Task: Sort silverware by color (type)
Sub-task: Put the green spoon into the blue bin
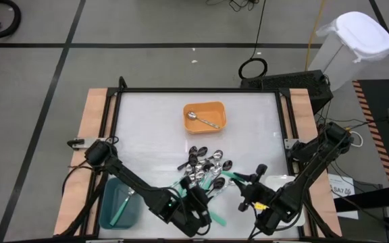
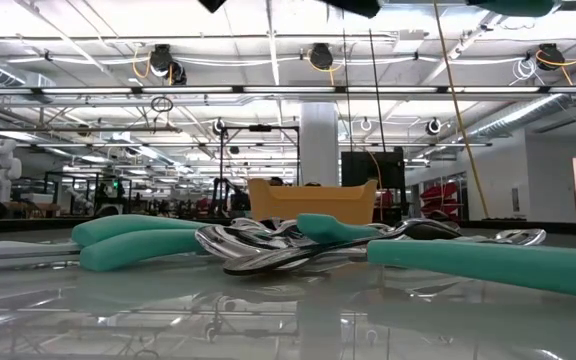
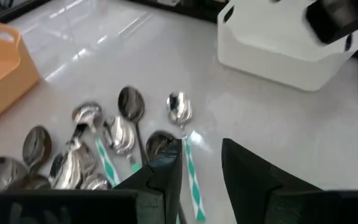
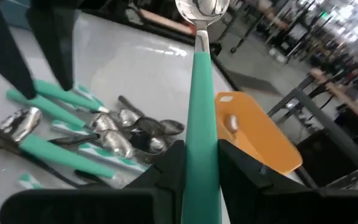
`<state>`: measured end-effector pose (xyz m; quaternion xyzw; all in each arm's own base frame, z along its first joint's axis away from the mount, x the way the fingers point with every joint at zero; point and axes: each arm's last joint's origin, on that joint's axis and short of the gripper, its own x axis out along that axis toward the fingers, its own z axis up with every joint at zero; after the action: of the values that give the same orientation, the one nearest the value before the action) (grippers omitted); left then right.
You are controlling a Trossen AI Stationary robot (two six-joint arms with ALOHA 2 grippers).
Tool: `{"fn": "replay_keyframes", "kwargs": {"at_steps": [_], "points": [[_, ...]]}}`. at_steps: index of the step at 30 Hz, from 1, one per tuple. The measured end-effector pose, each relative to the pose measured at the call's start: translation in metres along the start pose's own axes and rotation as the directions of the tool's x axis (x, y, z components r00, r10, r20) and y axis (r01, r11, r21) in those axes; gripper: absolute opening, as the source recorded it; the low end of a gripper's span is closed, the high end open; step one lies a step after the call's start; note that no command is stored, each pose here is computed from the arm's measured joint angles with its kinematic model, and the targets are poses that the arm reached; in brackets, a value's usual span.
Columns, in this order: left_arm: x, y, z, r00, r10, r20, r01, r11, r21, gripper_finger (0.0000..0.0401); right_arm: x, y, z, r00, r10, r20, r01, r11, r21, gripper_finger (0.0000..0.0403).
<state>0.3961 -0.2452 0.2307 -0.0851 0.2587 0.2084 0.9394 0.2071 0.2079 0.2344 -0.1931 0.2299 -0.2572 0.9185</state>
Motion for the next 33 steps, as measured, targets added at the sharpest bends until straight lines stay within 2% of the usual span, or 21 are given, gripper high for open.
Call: {"fn": "replay_keyframes", "kwargs": {"at_steps": [11, 24, 28, 30, 33], "points": [[0.011, 0.002, 0.015, 0.997, -0.014, 0.071, 0.014, 1.0, 0.002, 0.0113, -0.002, -0.002, -0.004, 0.982, -0.113, 0.149, 0.115, 0.993, -0.007, 0.0071], [0.003, -0.005, 0.03, 0.952, 0.097, 0.291, -0.138, 0.983, 0.124, 0.0113, -0.002, -0.004, -0.001, 0.953, -0.184, 0.239, 0.207, 0.976, -0.074, 0.0071], [0.01, -0.001, 0.039, 0.939, 0.125, 0.32, -0.152, 0.987, 0.061, 0.0113, -0.001, -0.004, 0.0, 0.954, -0.187, 0.236, 0.211, 0.974, -0.078, 0.0071], [0.018, 0.005, 0.043, 0.95, 0.101, 0.294, -0.104, 0.995, -0.007, 0.0113, 0.0, -0.004, 0.0, 0.954, -0.19, 0.234, 0.213, 0.974, -0.077, 0.0071], [0.028, 0.011, 0.048, 0.964, 0.057, 0.261, -0.047, 0.998, -0.043, 0.0113, 0.0, -0.004, 0.0, 0.954, -0.189, 0.233, 0.212, 0.974, -0.078, 0.0071]]}}
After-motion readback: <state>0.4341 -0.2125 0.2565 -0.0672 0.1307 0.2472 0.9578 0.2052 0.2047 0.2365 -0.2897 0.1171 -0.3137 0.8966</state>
